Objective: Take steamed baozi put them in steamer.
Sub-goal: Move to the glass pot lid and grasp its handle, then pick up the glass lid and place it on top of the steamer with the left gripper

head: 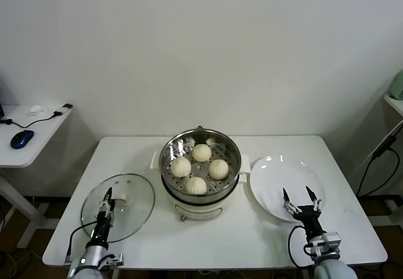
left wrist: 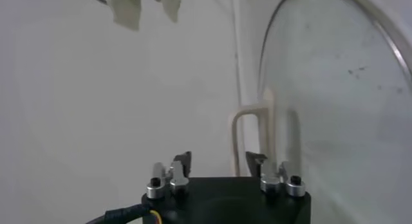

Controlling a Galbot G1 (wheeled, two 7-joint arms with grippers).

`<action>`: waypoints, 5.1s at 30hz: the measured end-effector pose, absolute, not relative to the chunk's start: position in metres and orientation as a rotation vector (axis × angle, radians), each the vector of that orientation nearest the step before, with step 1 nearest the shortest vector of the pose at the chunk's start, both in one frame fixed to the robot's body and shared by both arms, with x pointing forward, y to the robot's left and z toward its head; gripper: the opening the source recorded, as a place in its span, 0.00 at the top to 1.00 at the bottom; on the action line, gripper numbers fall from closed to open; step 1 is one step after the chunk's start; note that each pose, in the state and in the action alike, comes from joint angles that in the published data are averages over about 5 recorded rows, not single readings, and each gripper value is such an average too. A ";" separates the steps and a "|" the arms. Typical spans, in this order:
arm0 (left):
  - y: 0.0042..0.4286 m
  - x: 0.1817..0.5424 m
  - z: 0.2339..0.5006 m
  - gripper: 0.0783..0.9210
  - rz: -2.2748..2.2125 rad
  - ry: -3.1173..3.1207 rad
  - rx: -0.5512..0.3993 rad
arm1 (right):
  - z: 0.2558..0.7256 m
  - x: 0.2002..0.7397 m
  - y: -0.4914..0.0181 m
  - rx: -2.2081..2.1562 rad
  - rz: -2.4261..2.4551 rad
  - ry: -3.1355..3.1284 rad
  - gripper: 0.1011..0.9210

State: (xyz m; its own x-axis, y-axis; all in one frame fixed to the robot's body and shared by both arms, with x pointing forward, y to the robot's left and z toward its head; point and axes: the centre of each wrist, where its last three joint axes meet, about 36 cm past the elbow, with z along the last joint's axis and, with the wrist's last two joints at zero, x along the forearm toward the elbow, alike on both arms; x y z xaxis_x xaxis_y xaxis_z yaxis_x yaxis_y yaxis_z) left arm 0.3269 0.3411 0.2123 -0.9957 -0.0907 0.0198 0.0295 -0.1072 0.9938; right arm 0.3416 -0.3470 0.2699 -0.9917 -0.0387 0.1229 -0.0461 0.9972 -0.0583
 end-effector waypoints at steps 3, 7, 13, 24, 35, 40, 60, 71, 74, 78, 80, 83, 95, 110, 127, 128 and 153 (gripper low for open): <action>0.340 0.328 0.208 0.58 -2.272 -2.035 0.073 | 0.270 0.342 -0.348 0.063 0.094 -3.017 0.12; 0.337 0.330 0.202 0.72 -2.266 -2.027 0.084 | 0.270 0.342 -0.348 0.064 0.096 -3.016 0.12; 0.335 0.333 0.200 0.89 -2.258 -2.032 0.117 | 0.269 0.342 -0.348 0.061 0.096 -3.018 0.12; 0.340 0.334 0.230 0.93 -2.214 -2.068 0.208 | 0.271 0.343 -0.348 0.058 0.093 -3.027 0.12; 0.344 0.345 0.338 0.93 -2.143 -2.124 0.283 | 0.276 0.341 -0.348 0.017 0.145 -3.015 0.12; 0.323 0.352 0.389 0.93 -2.121 -2.159 0.284 | 0.276 0.338 -0.347 0.009 0.178 -3.001 0.12; 0.143 0.364 0.463 0.93 -2.024 -2.309 0.174 | 0.273 0.332 -0.339 0.032 0.206 -2.999 0.12; 0.065 0.373 0.468 0.93 -2.031 -2.367 0.130 | 0.267 0.327 -0.342 0.020 0.204 -3.000 0.12; 0.047 0.375 0.467 0.93 -2.039 -2.376 0.107 | 0.266 0.324 -0.343 0.015 0.200 -2.999 0.12; 0.029 0.379 0.466 0.93 -2.045 -2.379 0.089 | 0.264 0.321 -0.344 0.008 0.195 -3.000 0.12; 0.022 0.382 0.465 0.93 -2.050 -2.376 0.087 | 0.263 0.320 -0.344 0.004 0.193 -3.001 0.12; 0.014 0.387 0.462 0.93 -2.059 -2.364 0.084 | 0.262 0.320 -0.344 -0.003 0.189 -3.005 0.12; 0.006 0.401 0.438 0.93 -2.077 -2.282 0.090 | 0.258 0.320 -0.341 -0.032 0.185 -3.023 0.12; 0.011 0.407 0.423 0.93 -2.083 -2.232 0.124 | 0.254 0.320 -0.339 -0.051 0.198 -3.032 0.12; 0.004 0.406 0.420 0.93 -2.096 -2.238 0.147 | 0.249 0.321 -0.335 -0.053 0.217 -3.043 0.12; 0.004 0.405 0.420 0.93 -2.097 -2.239 0.148 | 0.248 0.321 -0.335 -0.053 0.218 -3.043 0.12; 0.008 0.400 0.404 0.76 -2.110 -2.212 0.124 | 0.250 0.322 -0.332 -0.058 0.249 -3.063 0.12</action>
